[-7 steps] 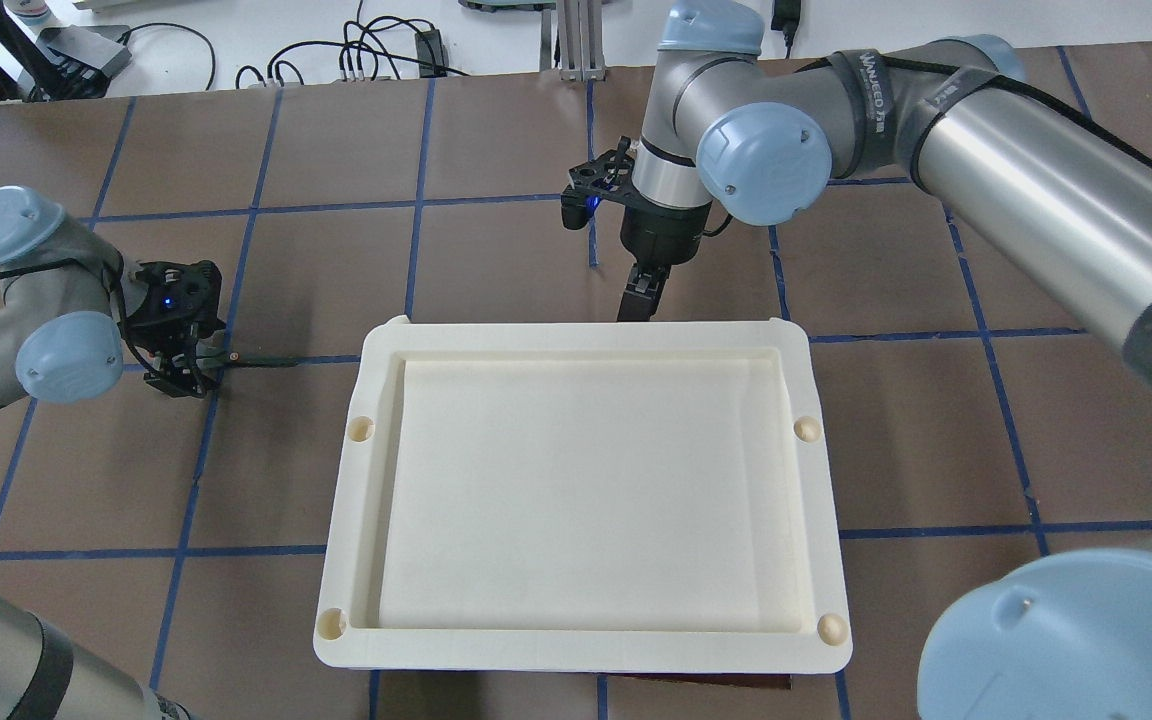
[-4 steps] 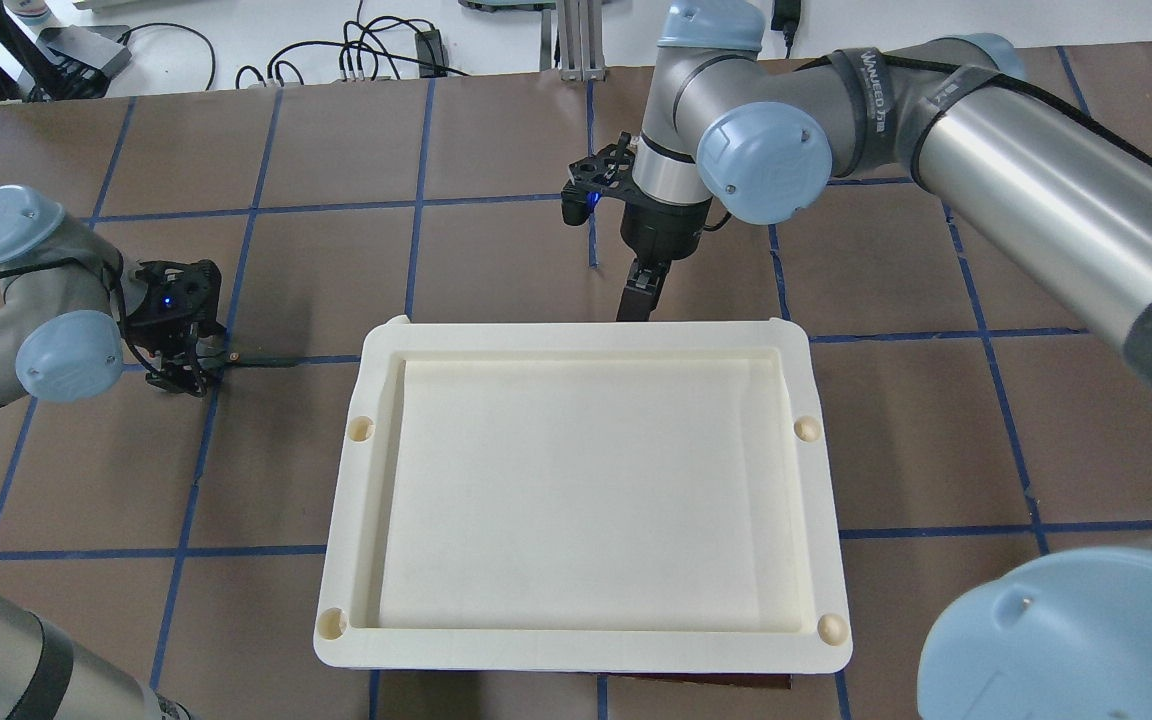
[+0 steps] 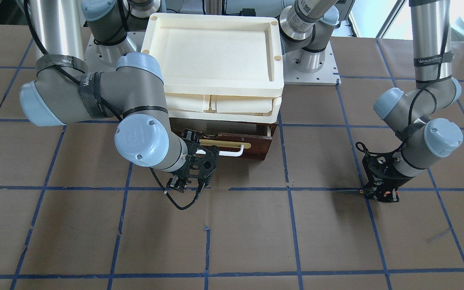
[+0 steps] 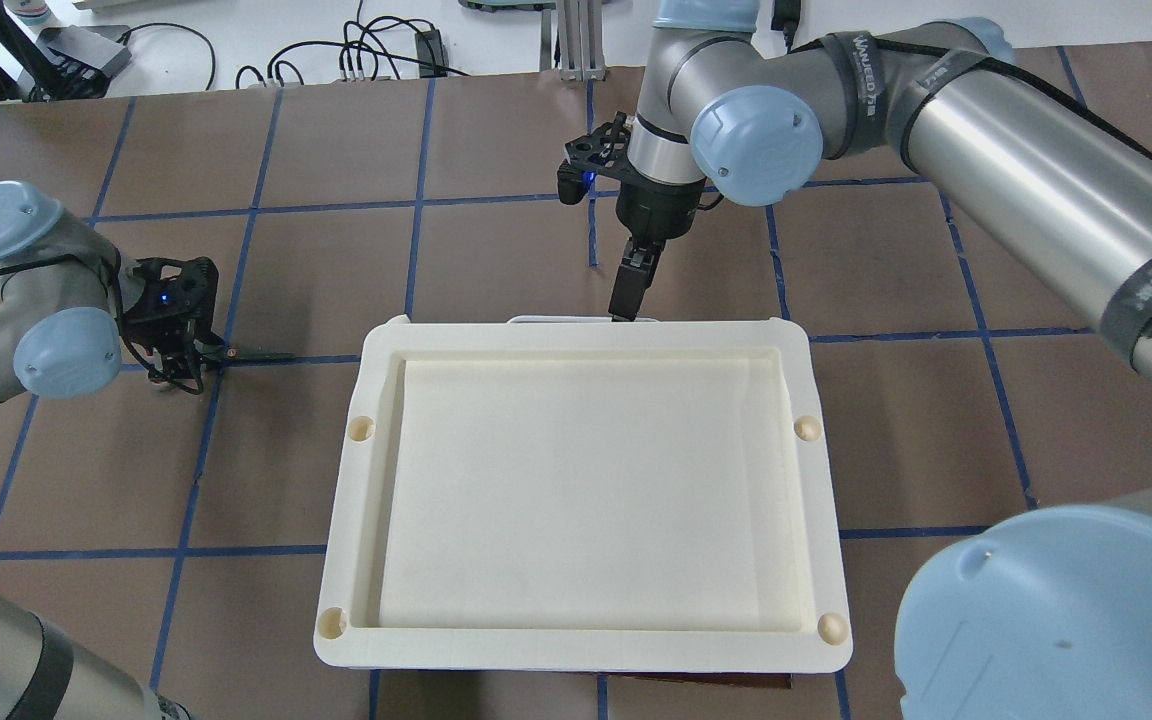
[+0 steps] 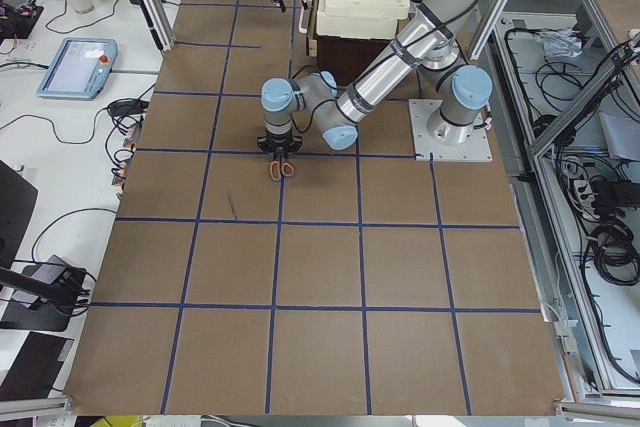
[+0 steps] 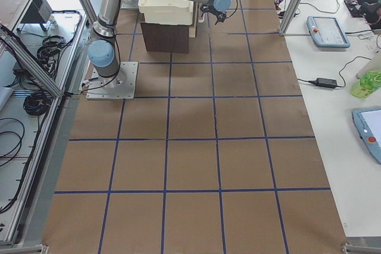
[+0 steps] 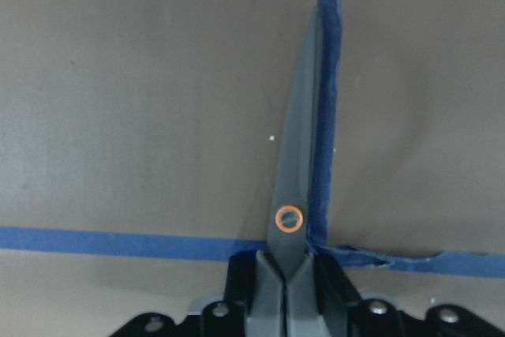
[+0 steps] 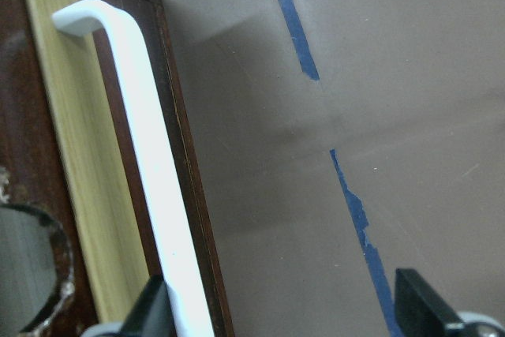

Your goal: Place scissors in drawer with both arms

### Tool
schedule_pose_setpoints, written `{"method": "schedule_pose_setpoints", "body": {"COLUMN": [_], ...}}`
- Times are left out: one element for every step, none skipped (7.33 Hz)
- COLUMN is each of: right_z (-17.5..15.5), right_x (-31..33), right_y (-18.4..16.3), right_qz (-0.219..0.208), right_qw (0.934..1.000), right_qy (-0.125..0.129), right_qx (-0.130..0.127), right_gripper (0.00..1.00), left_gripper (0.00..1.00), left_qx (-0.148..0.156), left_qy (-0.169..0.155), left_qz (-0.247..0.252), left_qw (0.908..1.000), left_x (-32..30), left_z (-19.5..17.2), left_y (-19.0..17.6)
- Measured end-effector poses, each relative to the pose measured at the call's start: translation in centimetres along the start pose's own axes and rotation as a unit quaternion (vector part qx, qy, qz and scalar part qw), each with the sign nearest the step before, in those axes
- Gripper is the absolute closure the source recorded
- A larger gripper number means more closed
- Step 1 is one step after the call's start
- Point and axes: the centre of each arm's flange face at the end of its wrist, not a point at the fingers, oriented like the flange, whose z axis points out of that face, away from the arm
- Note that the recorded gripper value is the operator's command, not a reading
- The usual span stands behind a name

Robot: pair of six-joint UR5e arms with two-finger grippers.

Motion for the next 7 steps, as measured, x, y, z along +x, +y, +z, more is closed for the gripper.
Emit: {"method": "schedule_pose_setpoints", "body": {"right_z": [-0.1, -0.3, -0.3, -0.3, -0.3, -0.4, -0.3], "right_x": [0.5, 1.0, 1.6, 2.0, 2.3, 2.6, 2.9], "right_y": [-0.3, -0.6, -0.8, -1.0, -1.2, -1.3, -1.3], "right_qz": [0.0, 0.001, 0.002, 0.002, 0.003, 0.003, 0.003], "right_qw": [1.0, 1.0, 1.0, 1.0, 1.0, 0.9999, 0.9999], "right_qy": [0.003, 0.005, 0.006, 0.007, 0.008, 0.009, 0.009], "right_qx": [0.001, 0.002, 0.003, 0.004, 0.004, 0.005, 0.005], "right_gripper": [0.0, 0.0, 0.0, 0.0, 0.0, 0.0, 0.0], "left_gripper": [0.84, 0.85, 0.86, 0.86, 0.86, 0.86, 0.86], "left_qx": [-0.001, -0.001, -0.001, -0.002, -0.002, -0.003, -0.003], "left_qy": [-0.001, -0.001, -0.001, -0.002, -0.003, -0.004, -0.005], "left_qz": [0.0, -0.001, -0.001, 0.0, 0.0, 0.0, 0.0], "left_qw": [1.0, 1.0, 1.0, 1.0, 1.0, 1.0, 1.0], "left_x": [0.0, 0.0, 0.0, 0.0, 0.0, -0.1, -0.1], "left_z": [-0.1, -0.1, -0.2, -0.3, -0.5, -0.6, -0.7], "left_y": [0.0, 0.0, 0.0, 0.0, 0.0, 0.0, 0.0]}}
